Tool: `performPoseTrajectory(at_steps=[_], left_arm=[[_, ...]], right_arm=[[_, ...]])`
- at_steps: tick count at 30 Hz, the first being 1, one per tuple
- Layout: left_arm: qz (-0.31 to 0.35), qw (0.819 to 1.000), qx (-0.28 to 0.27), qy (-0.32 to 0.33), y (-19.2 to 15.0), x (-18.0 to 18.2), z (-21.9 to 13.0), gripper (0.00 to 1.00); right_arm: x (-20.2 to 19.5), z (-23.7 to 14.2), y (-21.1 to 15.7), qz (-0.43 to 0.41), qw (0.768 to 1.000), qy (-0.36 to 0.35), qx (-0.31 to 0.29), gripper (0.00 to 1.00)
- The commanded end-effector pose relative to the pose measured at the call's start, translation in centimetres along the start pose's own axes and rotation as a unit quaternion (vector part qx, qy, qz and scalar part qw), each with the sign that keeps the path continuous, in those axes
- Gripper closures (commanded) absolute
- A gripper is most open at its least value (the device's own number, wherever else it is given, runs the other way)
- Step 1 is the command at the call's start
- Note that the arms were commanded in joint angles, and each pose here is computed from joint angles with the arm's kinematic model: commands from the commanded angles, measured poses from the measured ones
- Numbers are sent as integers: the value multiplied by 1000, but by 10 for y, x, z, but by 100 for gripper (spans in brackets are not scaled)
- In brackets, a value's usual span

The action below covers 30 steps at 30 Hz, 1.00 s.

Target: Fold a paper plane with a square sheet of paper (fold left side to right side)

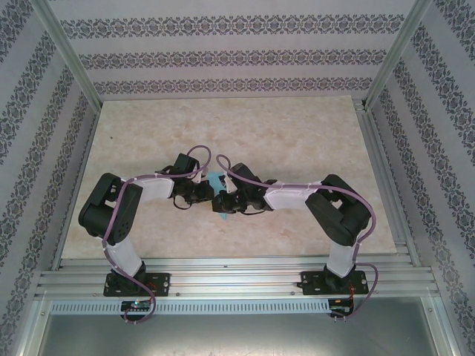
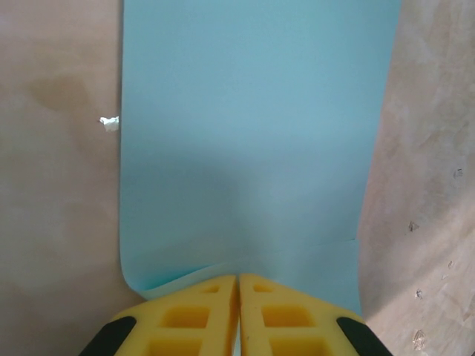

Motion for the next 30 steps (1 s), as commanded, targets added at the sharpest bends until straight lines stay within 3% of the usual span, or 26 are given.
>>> performPoseTrajectory(at_steps=[1,12,30], left_arm=[[-14,997,37,60,-23,26,13,89],[-13,997,38,61,-24,26,13,90],[-14,997,37,64,-23,26,12,90]], right_arm=[[-7,7,-5,13,1000,5,6,88],[-12,-5,6,18,1000,5,-15,88],[-25,16,-6,30,999,-13,20,88]])
Point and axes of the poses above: each hand's point on the last joint's axis, 136 mm out from that joint toward the fingers, its own z axis out along the fingers, its own x axis along the line the jaws close on, y = z × x, the point moved 8 cm from there along -z, back along the fingers, and after that the axes turned 12 degrees about z, right-handed, at the moved point
